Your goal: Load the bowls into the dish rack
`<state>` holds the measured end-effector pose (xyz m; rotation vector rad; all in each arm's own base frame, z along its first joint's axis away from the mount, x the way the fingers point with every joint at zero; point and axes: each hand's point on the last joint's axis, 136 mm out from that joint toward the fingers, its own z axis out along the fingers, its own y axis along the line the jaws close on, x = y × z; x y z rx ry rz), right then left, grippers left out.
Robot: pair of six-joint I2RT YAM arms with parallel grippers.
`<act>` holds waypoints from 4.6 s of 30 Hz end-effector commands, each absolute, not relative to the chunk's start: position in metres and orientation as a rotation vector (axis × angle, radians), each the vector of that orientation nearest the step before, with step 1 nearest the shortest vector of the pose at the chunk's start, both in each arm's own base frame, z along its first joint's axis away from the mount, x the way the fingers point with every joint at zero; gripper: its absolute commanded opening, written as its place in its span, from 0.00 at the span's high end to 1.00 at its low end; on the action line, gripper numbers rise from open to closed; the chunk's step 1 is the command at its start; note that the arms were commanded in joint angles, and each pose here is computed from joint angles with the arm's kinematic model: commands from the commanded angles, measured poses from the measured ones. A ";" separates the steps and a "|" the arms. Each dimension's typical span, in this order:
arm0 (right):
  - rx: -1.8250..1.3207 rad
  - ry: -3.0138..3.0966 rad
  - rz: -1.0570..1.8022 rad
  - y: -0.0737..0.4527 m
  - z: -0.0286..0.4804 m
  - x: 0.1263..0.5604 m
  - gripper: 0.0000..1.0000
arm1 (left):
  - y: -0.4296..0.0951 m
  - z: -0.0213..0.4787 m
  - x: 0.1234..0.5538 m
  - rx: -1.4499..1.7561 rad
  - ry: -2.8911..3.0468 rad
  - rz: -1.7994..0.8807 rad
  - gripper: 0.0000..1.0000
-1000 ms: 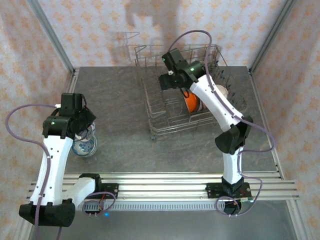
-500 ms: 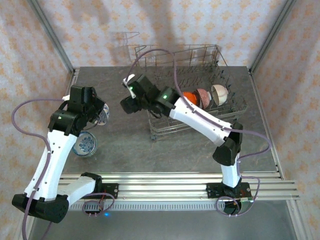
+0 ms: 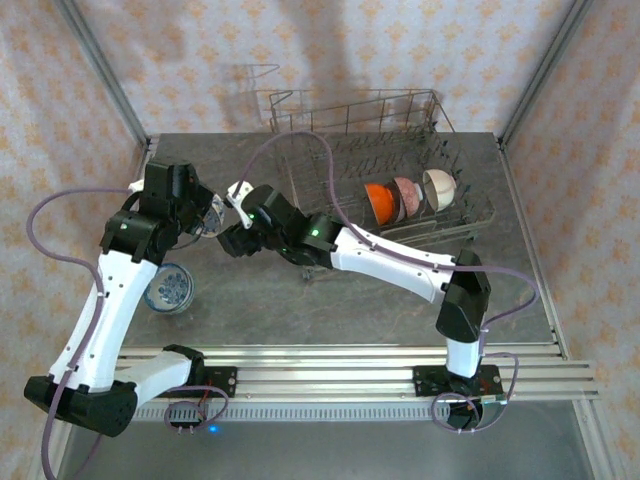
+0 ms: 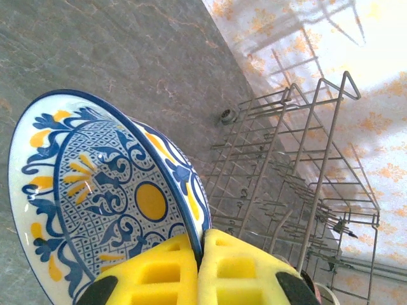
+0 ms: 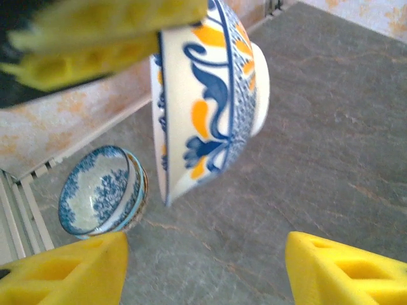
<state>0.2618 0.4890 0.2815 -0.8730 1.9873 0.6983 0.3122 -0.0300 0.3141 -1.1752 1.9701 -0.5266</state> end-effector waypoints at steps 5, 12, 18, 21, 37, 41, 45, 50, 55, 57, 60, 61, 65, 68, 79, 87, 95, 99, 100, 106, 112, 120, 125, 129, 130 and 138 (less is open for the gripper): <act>-0.721 1.893 0.729 0.493 0.311 0.276 0.38 | -0.037 0.349 0.327 -1.151 1.856 -0.591 1.00; -0.533 1.869 0.636 0.487 0.308 0.303 0.47 | -0.040 0.352 0.330 -1.161 1.841 -0.600 1.00; -0.528 1.885 0.590 0.495 0.296 0.309 0.51 | -0.043 0.358 0.333 -1.156 1.829 -0.606 1.00; -0.536 1.888 0.594 0.499 0.293 0.310 0.51 | -0.044 0.357 0.336 -1.154 1.832 -0.608 1.00; -0.290 1.869 0.391 0.476 0.300 0.342 0.84 | -0.053 0.345 0.341 -1.155 1.858 -0.639 1.00; -0.233 1.859 0.338 0.465 0.306 0.347 0.94 | -0.054 0.344 0.342 -1.140 1.848 -0.659 1.00; -0.194 1.844 0.324 0.457 0.316 0.348 1.00 | -0.055 0.345 0.342 -1.125 1.839 -0.670 0.99; -0.152 1.855 0.281 0.444 0.322 0.354 1.00 | -0.054 0.355 0.342 -1.086 1.820 -0.673 0.76; -0.076 1.922 0.285 0.423 0.316 0.367 1.00 | -0.052 0.377 0.344 -0.992 1.801 -0.639 0.39; -0.056 1.926 0.278 0.414 0.317 0.370 1.00 | -0.055 0.387 0.347 -0.945 1.800 -0.645 0.33; -0.028 1.921 0.268 0.403 0.323 0.376 1.00 | -0.059 0.399 0.350 -0.892 1.789 -0.661 0.22; -0.020 1.923 0.255 0.399 0.324 0.378 1.00 | -0.060 0.404 0.351 -0.872 1.784 -0.663 0.21; 0.007 1.902 0.181 0.381 0.335 0.388 1.00 | -0.061 0.422 0.348 -0.751 1.787 -0.620 0.19; 0.049 1.870 0.122 0.359 0.352 0.392 1.00 | -0.056 0.427 0.346 -0.642 1.819 -0.511 0.18; 0.239 1.845 -0.037 0.249 0.394 0.394 1.00 | -0.049 0.399 0.348 -0.352 2.053 -0.211 0.18; 0.284 1.891 -0.344 0.175 0.395 0.381 1.00 | -0.068 0.340 0.364 -0.285 2.208 -0.327 0.21; 0.215 1.966 -0.584 0.147 0.375 0.376 1.00 | -0.084 0.257 0.365 -0.231 2.406 -0.368 0.25; 0.180 2.031 -0.731 0.144 0.355 0.381 1.00 | -0.092 0.226 0.364 -0.206 2.471 -0.397 0.27; 0.182 2.048 -0.770 0.143 0.348 0.383 1.00 | -0.094 0.219 0.364 -0.201 2.484 -0.408 0.27; 0.137 2.144 -0.890 0.152 0.317 0.398 1.00 | -0.114 0.176 0.359 -0.153 2.580 -0.481 0.29; 0.128 2.219 -0.879 0.161 0.292 0.400 1.00 | -0.131 0.149 0.358 -0.108 2.649 -0.503 0.30; 0.128 2.291 -0.904 0.166 0.263 0.398 1.00 | -0.151 0.131 0.356 -0.058 2.700 -0.551 0.31; 0.137 2.335 -0.911 0.167 0.250 0.394 1.00 | -0.161 0.129 0.355 -0.031 2.711 -0.584 0.31; 0.150 2.356 -0.941 0.166 0.236 0.390 1.00 | -0.170 0.127 0.354 -0.026 2.714 -0.607 0.31; 0.155 2.357 -0.948 0.165 0.234 0.389 1.00 | -0.172 0.127 0.353 -0.027 2.713 -0.614 0.31; 0.180 2.372 -0.976 0.165 0.218 0.387 1.00 | -0.185 0.130 0.351 -0.027 2.701 -0.652 0.32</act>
